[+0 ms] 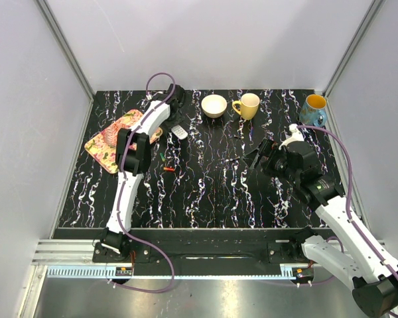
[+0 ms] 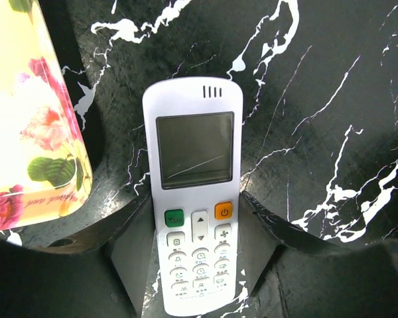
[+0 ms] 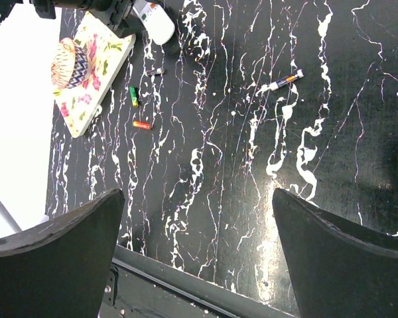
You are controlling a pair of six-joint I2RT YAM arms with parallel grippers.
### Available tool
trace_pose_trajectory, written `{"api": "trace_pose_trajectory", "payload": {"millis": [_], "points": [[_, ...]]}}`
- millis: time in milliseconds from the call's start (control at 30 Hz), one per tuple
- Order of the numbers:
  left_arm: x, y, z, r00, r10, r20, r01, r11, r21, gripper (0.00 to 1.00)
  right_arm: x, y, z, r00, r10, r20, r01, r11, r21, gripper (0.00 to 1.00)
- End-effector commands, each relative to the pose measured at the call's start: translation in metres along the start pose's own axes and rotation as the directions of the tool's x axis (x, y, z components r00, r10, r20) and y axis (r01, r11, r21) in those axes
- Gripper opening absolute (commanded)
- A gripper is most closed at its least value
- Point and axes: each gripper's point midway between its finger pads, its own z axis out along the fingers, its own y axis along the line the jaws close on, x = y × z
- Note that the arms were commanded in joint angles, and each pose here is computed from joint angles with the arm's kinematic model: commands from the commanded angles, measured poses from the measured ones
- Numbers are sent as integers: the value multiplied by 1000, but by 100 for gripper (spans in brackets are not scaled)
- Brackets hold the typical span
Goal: Load the batteries into the remote control
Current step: Pick up the remote control from the center of the board, then adjust the remote control.
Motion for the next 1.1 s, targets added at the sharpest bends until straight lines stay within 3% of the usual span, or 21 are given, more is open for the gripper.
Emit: {"api": "trace_pose_trajectory", "payload": {"millis": [0, 133, 233, 333, 367, 400, 433, 467, 500, 533, 567, 600, 633, 667, 700, 767, 833, 867, 933, 1033, 1067], "points": [[-2, 5, 7, 1000, 17, 1, -17, 1000, -16, 42, -8, 13, -4, 1000, 1, 25, 1, 999, -46, 100], [-10, -5, -6, 1000, 16, 16, -16, 999, 36, 27, -9, 12, -5, 999, 4, 33, -3, 999, -43, 100], [-19, -25, -39, 1000, -4, 16, 1, 985, 170, 20, -14, 13, -7, 999, -11, 49, 13, 999, -37, 100], [-31, -51, -93, 1000, -12, 19, 5, 929, 371, 15, -22, 16, -7, 998, -31, 62, 33, 999, -29, 100], [-42, -59, -131, 999, -22, 37, 3, 889, 457, 14, -25, 17, -7, 997, -37, 70, 39, 999, -25, 100], [-34, -60, -133, 999, -17, 32, -2, 861, 509, 14, -28, 18, -7, 996, -41, 77, 43, 999, -22, 100], [-25, -67, -153, 1000, 10, 1, -9, 804, 594, 13, -31, 18, -5, 996, -41, 83, 42, 999, -13, 100], [-44, -80, -205, 997, -30, 68, -28, 695, 719, 13, -34, 18, -4, 995, -37, 90, 38, 999, -12, 100], [-18, -65, -193, 1000, -3, 27, -17, 689, 725, 13, -38, 21, -2, 994, -20, 105, 22, 1000, -16, 100], [-8, -65, -211, 1000, 22, 9, -21, 623, 782, 13, -37, 21, 1, 994, -2, 106, 4, 1000, -17, 100], [-19, -69, -258, 997, -14, 76, -59, 496, 867, 13, -42, 27, 3, 992, 9, 128, -3, 999, -50, 100], [7, -50, -242, 999, 11, 35, -36, 494, 869, 13, -42, 33, 4, 991, 24, 130, -14, 996, -83, 100], [17, -45, -256, 999, 35, 29, -42, 432, 901, 12, -34, 40, 5, 995, 31, 93, -17, 990, -140, 100], [12, -42, -296, 996, 7, 85, -82, 314, 946, 12, -36, 53, 5, 995, 31, 97, -11, 980, -200, 100], [32, -28, -288, 998, 35, 55, -63, 303, 951, 11, -34, 60, 5, 996, 40, 74, -21, 971, -237, 100], [44, -17, -332, 992, 67, 104, -113, 155, 981, 9, -26, 79, 7, 999, 45, 0, -43, 943, -329, 100], [64, -3, -347, 986, 118, 116, -127, 84, 988, 6, -11, 94, 8, 993, 57, -104, -94, 909, -406, 100], [63, 3, -375, 981, 97, 166, -167, 3, 986, 5, -15, 105, 7, 994, 52, -99, -92, 880, -465, 100], [75, 20, -400, 973, 104, 205, -197, -81, 977, 0, -2, 117, 2, 983, 59, -175, -147, 822, -550, 100], [81, 40, -425, 971, 59, 233, -220, -175, 960, 0, 3, 130, -6, 977, 62, -203, -180, 746, -641, 100], [78, 47, -441, 966, 9, 260, -250, -242, 937, 0, -2, 138, -11, 983, 51, -178, -161, 707, -688, 100]]}}
